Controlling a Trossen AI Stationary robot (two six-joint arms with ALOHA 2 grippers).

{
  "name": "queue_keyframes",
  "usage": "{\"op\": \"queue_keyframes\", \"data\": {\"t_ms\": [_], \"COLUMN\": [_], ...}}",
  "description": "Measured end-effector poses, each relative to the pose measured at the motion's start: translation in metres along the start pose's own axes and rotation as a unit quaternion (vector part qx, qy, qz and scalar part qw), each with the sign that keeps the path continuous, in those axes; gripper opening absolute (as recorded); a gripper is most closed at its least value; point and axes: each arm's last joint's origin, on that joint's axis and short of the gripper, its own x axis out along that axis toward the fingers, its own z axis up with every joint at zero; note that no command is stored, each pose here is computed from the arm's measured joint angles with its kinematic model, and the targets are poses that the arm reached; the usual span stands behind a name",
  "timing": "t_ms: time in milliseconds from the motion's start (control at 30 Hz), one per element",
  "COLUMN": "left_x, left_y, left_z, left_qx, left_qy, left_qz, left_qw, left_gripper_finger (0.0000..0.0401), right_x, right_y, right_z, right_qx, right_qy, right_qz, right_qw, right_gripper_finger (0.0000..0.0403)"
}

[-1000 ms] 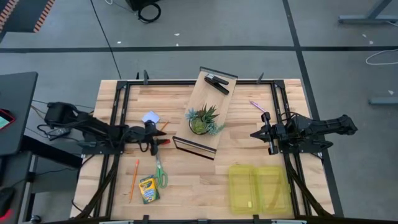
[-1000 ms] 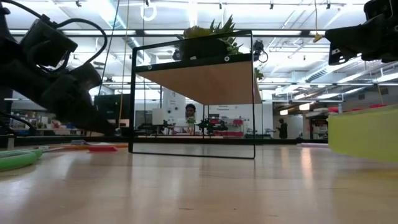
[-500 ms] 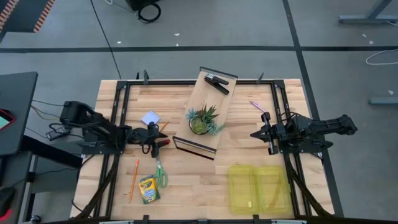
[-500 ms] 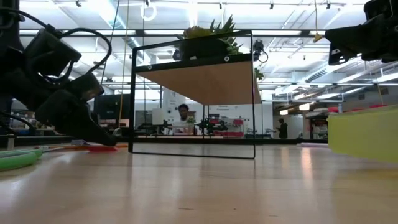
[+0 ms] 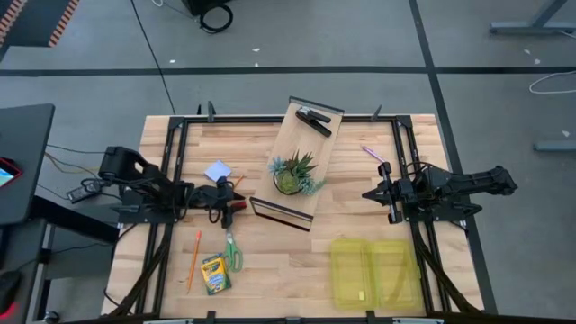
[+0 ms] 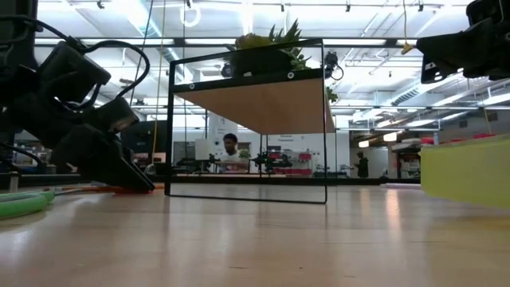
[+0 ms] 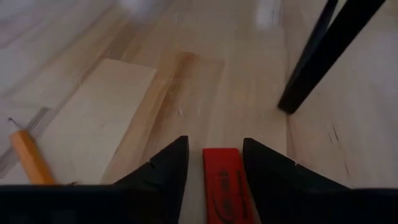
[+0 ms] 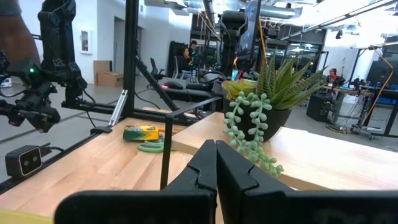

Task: Pack school essentials
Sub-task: Put the red eraser into the yellow supply box

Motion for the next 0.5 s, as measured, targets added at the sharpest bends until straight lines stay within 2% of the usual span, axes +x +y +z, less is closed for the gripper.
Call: {"op": "queue_keyframes", "data": {"t_ms": [300,500], "left_x": [0.0000,-0.0002], "left_y": [0.0002,0.0000], "left_z": [-0.0008,-0.0007], "left_qx": [0.005,-0.006], "left_qy": [0.003,0.003], "left_qz": [0.002,-0.001], "left_qw": [1.000,1.000], "left_gripper_finger": [0.0093,0.0081], "right_x": [0.0000,0.0000], "right_y": [0.0000,0.0000], "right_z": [0.0001,0.0001], "right_qx": [0.000,0.000], "right_qy": [0.000,0.000], "right_qz": [0.000,0.000], "right_qw": [1.000,1.000], "right_gripper_finger": [0.0007,0.0007]}}
